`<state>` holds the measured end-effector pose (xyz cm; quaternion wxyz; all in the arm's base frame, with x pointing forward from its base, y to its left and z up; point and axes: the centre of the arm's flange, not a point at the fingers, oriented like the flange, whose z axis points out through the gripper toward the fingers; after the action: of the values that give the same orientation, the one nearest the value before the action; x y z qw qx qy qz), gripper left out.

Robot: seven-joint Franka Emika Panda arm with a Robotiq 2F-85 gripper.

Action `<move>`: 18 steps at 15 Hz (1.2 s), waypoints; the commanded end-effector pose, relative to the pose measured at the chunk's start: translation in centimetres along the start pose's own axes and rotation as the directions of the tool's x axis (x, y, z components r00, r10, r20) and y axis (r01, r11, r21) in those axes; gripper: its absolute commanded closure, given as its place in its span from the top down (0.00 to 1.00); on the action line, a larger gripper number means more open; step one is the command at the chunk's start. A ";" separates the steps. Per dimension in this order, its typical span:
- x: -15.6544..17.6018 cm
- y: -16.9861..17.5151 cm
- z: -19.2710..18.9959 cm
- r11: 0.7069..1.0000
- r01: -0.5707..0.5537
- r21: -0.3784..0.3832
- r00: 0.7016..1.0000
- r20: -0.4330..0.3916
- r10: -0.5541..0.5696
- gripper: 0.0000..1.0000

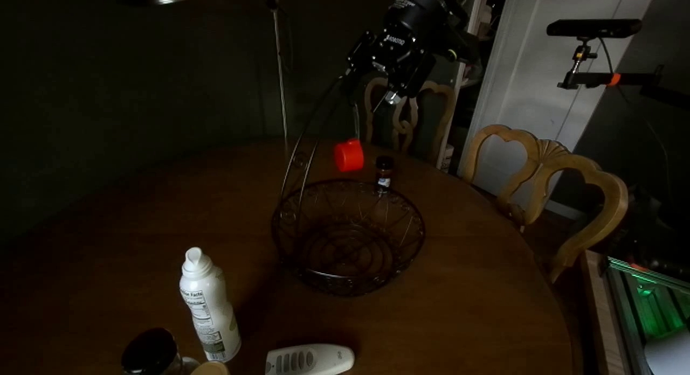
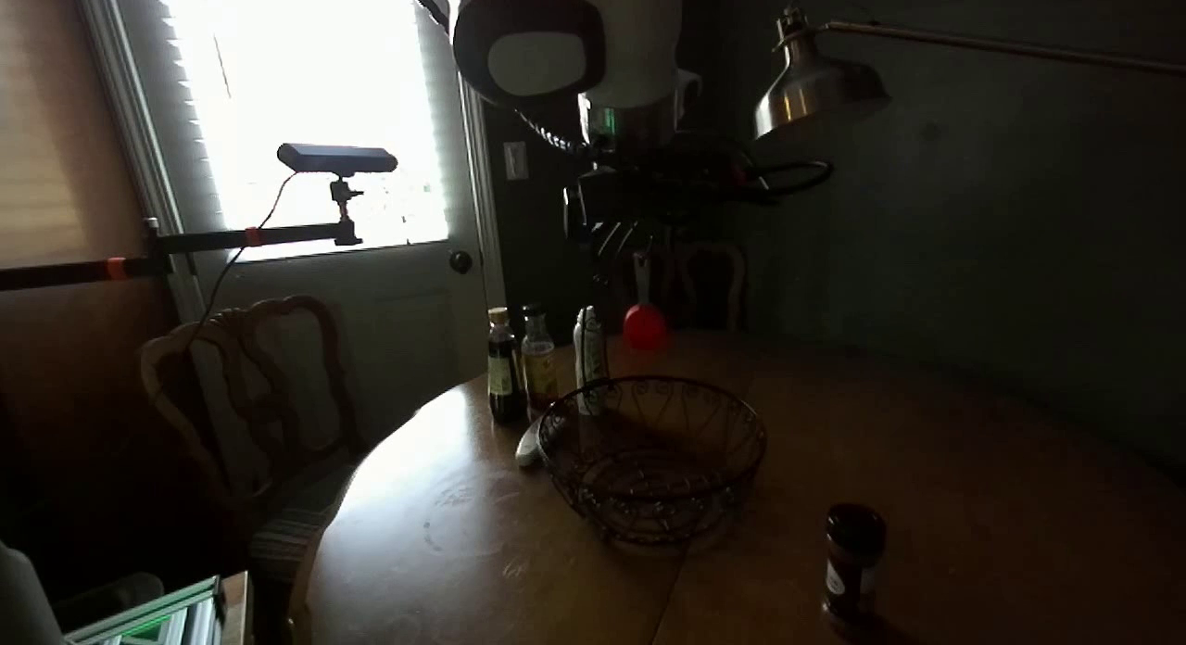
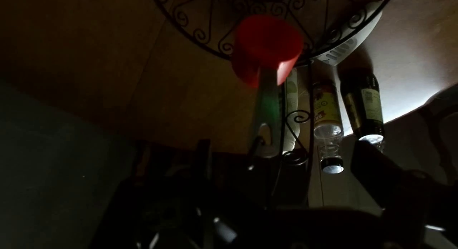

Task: Unhook the measuring cup from where it is hanging

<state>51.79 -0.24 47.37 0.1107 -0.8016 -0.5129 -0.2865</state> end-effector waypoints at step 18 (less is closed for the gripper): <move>-0.9 1.8 0.7 0.993 0.093 0.071 0.994 -0.070 -0.088 0.42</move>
<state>52.77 -1.16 46.65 0.1356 -0.7721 -0.5498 -0.2884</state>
